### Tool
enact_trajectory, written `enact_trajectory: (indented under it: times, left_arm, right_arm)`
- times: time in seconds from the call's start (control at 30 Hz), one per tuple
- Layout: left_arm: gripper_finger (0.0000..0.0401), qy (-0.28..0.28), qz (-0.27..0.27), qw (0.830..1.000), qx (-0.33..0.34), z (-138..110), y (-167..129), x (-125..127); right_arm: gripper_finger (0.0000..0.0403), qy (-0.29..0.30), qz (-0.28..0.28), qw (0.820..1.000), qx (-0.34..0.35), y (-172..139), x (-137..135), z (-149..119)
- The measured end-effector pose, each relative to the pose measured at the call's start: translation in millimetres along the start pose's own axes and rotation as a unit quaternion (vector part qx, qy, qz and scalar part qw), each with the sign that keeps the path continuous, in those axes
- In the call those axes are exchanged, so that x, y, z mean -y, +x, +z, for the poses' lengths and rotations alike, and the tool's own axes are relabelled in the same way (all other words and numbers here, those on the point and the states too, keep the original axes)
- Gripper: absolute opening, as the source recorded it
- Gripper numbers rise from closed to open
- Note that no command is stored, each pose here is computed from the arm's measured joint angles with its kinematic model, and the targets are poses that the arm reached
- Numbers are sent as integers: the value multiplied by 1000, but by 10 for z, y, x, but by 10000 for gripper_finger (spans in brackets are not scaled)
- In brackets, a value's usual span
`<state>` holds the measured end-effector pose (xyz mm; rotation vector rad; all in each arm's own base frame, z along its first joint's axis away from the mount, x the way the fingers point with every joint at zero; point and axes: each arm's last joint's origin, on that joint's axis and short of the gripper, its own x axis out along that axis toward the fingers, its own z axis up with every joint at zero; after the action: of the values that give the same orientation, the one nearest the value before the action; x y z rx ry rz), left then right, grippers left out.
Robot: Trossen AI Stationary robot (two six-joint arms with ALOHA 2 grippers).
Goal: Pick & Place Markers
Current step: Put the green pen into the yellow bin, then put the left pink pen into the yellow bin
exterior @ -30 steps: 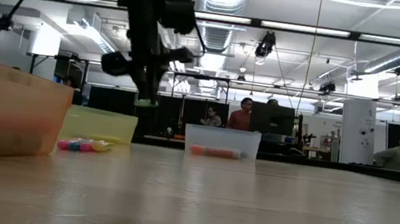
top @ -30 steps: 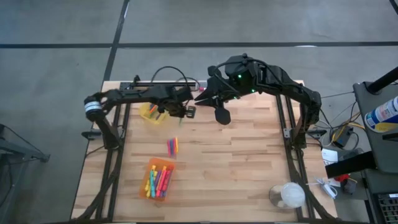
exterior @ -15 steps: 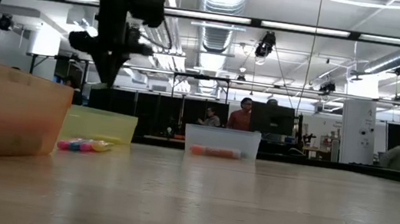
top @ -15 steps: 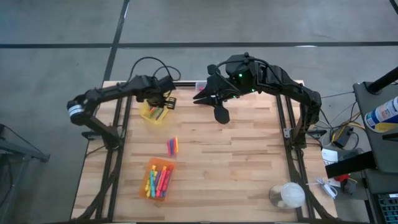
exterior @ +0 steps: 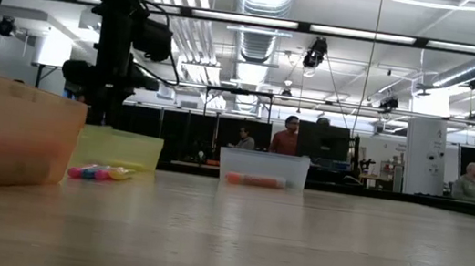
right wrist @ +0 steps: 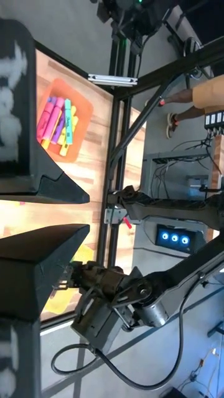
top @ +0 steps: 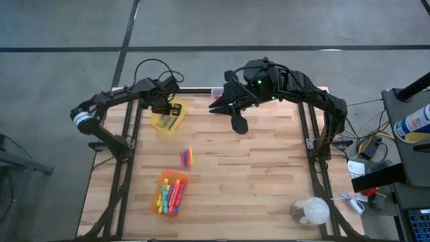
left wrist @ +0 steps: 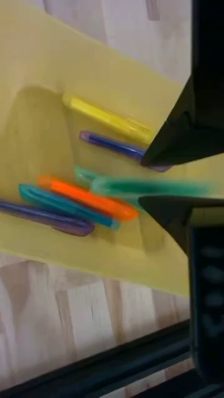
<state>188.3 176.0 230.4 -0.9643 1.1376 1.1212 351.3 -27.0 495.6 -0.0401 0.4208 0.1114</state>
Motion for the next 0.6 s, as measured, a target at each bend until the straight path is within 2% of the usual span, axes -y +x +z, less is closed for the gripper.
enact_trajectory:
  times: [0.17, 0.37, 0.47, 0.6]
  left_arm:
    - [113, -10, -1, 1000, 2, 4, -7, -6]
    - [123, -47, -24, 998, -16, -7, -10, 9]
    - [123, -53, -51, 997, -37, -82, -26, 108]
    - [123, -28, -99, 994, -48, -252, -142, 371]
  right_arm:
    - [57, -1, 0, 1000, 0, 0, 0, -1]
    - [57, -6, 0, 1000, 0, 0, 0, 0]
    - [57, -7, 0, 1000, 0, 0, 1, 0]
    - [57, -13, 0, 1000, 0, 0, 1, 0]
